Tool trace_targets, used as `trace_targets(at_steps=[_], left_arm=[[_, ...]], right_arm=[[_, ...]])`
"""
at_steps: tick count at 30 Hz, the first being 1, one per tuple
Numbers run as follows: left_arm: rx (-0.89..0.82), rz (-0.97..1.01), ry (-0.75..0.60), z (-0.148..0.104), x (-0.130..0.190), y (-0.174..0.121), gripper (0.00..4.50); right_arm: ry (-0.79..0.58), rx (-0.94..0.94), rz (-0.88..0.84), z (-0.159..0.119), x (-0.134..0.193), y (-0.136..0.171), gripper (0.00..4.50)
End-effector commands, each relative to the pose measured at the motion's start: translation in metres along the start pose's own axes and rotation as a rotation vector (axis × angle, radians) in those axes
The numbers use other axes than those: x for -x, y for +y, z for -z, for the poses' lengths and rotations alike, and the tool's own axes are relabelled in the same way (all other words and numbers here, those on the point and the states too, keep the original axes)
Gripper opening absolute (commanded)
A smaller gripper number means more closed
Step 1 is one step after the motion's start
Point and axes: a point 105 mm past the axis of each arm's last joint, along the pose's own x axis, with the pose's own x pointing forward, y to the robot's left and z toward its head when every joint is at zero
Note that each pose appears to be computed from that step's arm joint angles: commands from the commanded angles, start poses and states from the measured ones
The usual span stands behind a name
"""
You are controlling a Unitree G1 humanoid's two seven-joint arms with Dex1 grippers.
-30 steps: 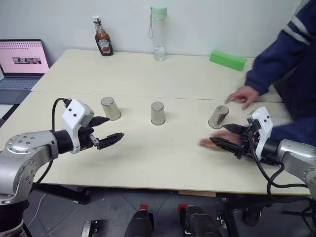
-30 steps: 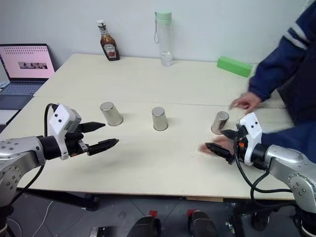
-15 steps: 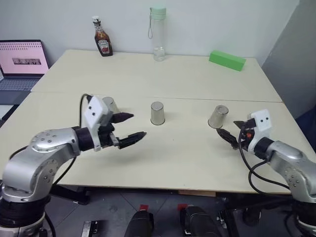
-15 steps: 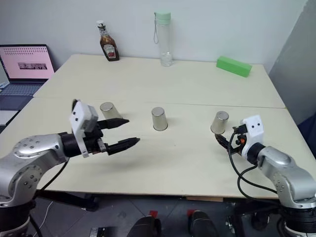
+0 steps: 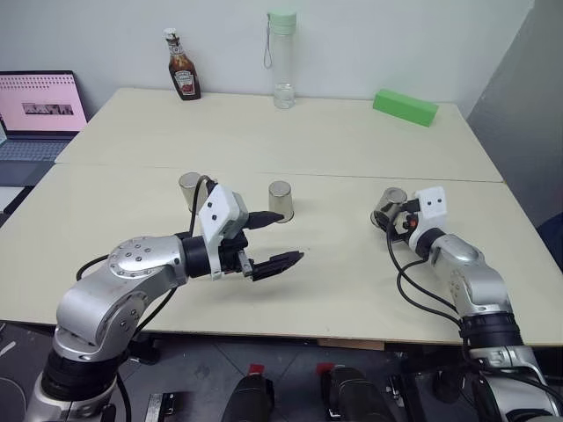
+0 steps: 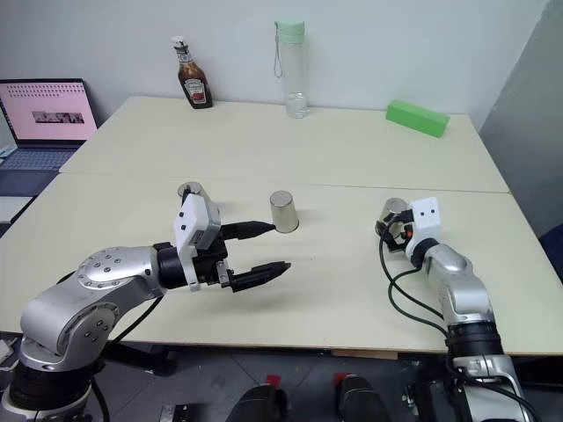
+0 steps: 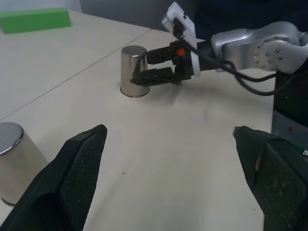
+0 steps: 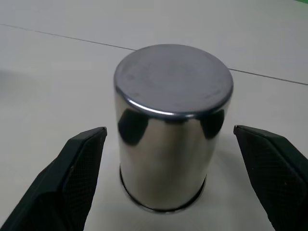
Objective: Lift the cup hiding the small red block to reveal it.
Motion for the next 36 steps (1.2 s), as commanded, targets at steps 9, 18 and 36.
trace_targets(at_steps=[9,18,36], left_arm=[[-0.041,-0.01,-0.025,-0.006,-0.004,0.003,4.5],[-0.045,-0.017,-0.011,-0.002,-0.002,0.007,4.5],[-0.056,0.026,0.008,-0.005,-0.003,0.01,4.5]], right_arm=[[-0.17,0.017,0.017,-0.028,-0.001,-0.004,2.66],[-0.208,0.043,0.166,-0.065,0.045,-0.027,2.66],[0.007,-0.103,0.207,0.007,0.042,-0.036,4.44]])
